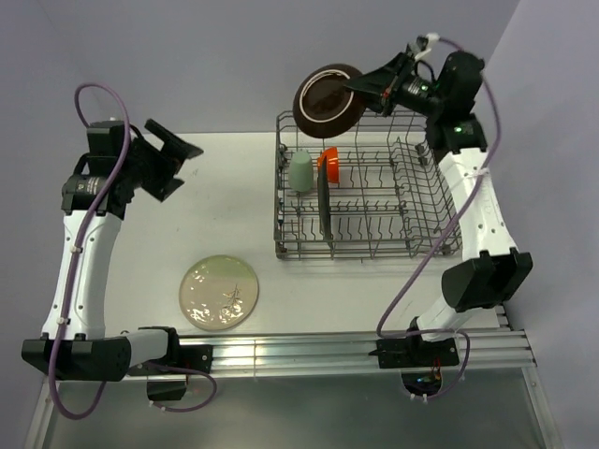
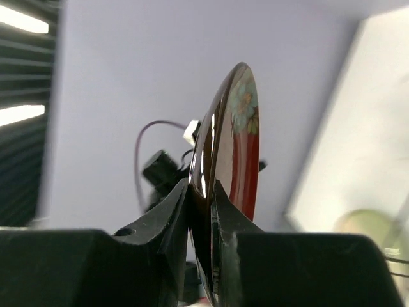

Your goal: Load the mixed dishes into the dish rack

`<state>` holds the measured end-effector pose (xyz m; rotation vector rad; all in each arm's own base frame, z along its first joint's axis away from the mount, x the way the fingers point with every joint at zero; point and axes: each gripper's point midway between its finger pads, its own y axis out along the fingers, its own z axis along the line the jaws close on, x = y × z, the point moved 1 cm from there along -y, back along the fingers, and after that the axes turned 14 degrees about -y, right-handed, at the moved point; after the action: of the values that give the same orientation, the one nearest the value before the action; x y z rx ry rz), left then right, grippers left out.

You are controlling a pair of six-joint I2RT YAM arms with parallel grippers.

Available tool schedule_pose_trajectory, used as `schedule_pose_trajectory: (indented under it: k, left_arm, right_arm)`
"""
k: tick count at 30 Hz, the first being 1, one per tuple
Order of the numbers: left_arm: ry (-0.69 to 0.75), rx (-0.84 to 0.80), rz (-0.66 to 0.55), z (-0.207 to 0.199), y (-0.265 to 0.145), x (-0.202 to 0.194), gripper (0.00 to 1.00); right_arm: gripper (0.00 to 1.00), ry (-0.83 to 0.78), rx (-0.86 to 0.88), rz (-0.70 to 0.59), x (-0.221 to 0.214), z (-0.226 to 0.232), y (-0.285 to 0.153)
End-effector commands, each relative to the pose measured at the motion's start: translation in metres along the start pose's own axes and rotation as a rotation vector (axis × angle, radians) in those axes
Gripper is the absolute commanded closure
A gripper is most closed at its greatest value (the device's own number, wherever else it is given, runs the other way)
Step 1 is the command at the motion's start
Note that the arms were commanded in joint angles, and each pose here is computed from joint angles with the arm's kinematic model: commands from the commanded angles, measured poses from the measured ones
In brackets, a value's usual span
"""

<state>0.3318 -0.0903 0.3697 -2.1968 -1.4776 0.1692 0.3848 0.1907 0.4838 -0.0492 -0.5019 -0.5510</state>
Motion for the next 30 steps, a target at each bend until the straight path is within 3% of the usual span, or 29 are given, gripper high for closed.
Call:
schedule_pose_trajectory:
  k: [1, 2, 5, 9, 17, 22, 30]
  left_arm:
    - [0.173, 0.34, -0.093, 0.083, -0.01, 0.003, 0.02]
    - [0.19, 0.368, -0.089, 0.095, -0.005, 0.0, 0.02]
    - [0.245, 0.427, -0.093, 0.116, 0.001, -0.003, 0.04]
    - [0.341, 0.485, -0.074, 0.132, 0.009, -0.013, 0.04]
    - [0.376, 0.543, 0.042, 0.174, 0.025, -0.035, 0.05]
    - [0.361, 0.504, 0.14, 0.191, 0.03, -0.056, 0.05]
    - [0.343, 0.467, 0.176, 0.191, 0.029, -0.065, 0.05]
  right_arm:
    - [1.0, -0.276, -0.263, 0.052, -0.028, 0.015, -0.038]
    - [1.0, -0.334, -0.341, -0.007, -0.017, 0.019, -0.045]
    - [1.0, -0.369, -0.61, -0.026, -0.02, -0.018, -0.075]
    - [1.0, -0.376, -0.795, -0.033, -0.034, -0.053, -0.106]
    - [1.0, -0.394, -0.99, 0.073, -0.074, -0.11, -0.123]
    - [1.0, -0.432, -0.984, 0.154, -0.096, -0.137, -0.101]
    - [1.0, -0.477, -1.013, 0.206, -0.099, -0.165, -0.089]
